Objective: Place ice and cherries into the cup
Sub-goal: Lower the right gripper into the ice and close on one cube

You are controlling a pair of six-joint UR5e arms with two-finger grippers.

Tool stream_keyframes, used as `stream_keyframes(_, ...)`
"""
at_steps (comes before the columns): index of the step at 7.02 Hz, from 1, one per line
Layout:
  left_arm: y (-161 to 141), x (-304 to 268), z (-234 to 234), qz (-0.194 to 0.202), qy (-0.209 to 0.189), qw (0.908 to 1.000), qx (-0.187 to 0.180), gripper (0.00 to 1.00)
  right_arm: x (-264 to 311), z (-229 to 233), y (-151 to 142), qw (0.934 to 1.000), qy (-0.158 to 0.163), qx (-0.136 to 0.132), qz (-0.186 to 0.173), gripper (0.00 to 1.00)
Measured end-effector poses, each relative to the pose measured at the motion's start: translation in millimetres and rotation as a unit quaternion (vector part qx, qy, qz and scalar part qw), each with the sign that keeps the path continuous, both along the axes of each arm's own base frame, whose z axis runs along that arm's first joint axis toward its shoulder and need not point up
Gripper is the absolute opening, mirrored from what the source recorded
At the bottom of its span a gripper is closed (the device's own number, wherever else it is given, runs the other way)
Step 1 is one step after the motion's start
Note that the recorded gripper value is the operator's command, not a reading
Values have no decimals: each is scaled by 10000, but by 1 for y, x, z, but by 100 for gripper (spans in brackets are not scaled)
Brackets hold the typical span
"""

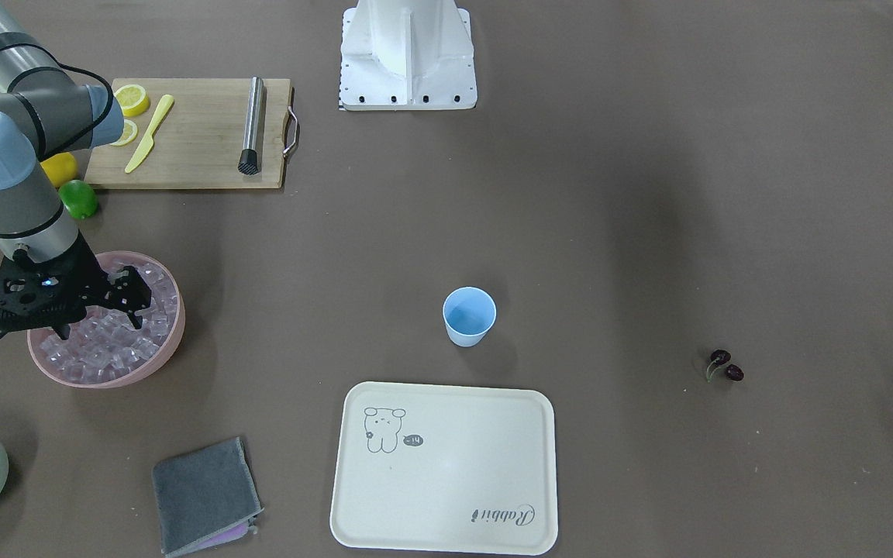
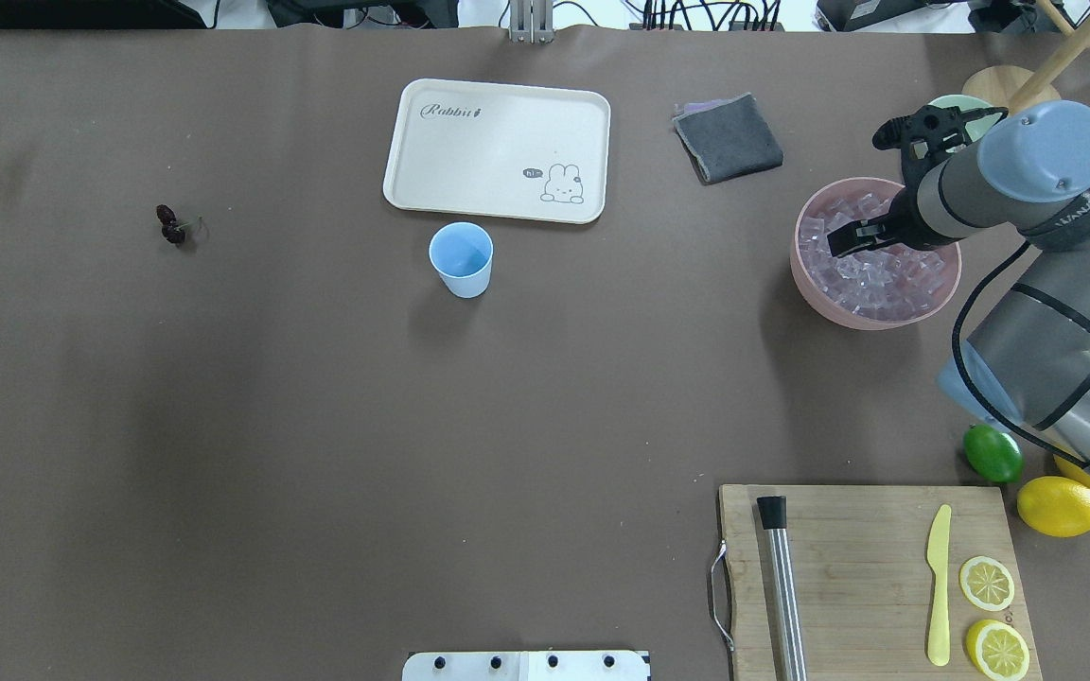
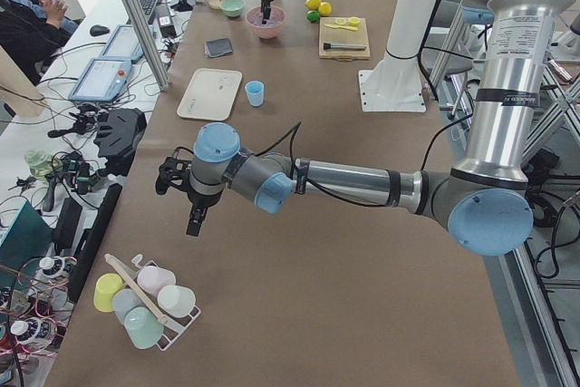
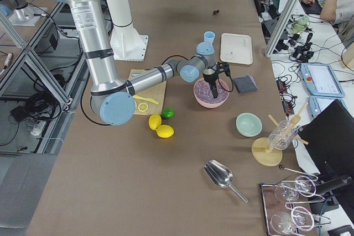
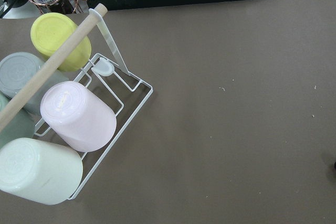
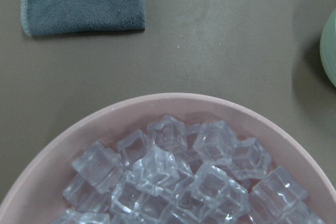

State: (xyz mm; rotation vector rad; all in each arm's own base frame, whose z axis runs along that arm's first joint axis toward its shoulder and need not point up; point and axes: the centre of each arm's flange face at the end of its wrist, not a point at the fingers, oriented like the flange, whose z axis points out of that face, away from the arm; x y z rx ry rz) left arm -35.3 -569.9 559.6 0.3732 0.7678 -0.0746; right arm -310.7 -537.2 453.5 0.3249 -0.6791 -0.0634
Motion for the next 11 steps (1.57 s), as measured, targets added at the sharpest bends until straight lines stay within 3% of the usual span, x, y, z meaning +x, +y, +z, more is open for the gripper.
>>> stream_keyframes(4,1,0,0,-2,-2,10000,4,98,-8,5,7,9999,19,-48,-86,100)
stream_keyframes(5,1,0,1,-2,-3,10000,0,98,-9,6,8,9999,29,-50,-91,94)
stream_keyframes(6,1,0,1,-2,-4,10000,-3,98,-10,9,9,9999,48,-65,-98,66)
stream_keyframes(7,1,0,1,-2,-4,10000,1,98,-10,12,11,9999,49,-116,-73,29)
stream_keyframes(8,1,0,0,-4,-5,10000,15,98,-13,11,14,9997,-17,-241,51,0)
stream_keyframes(9,1,0,-1,-4,-5,10000,34,98,-21,9,18,9990,-93,-399,181,0)
stream_keyframes(11,1,0,-1,-4,-3,10000,50,98,-24,-2,20,9985,-214,-429,253,0)
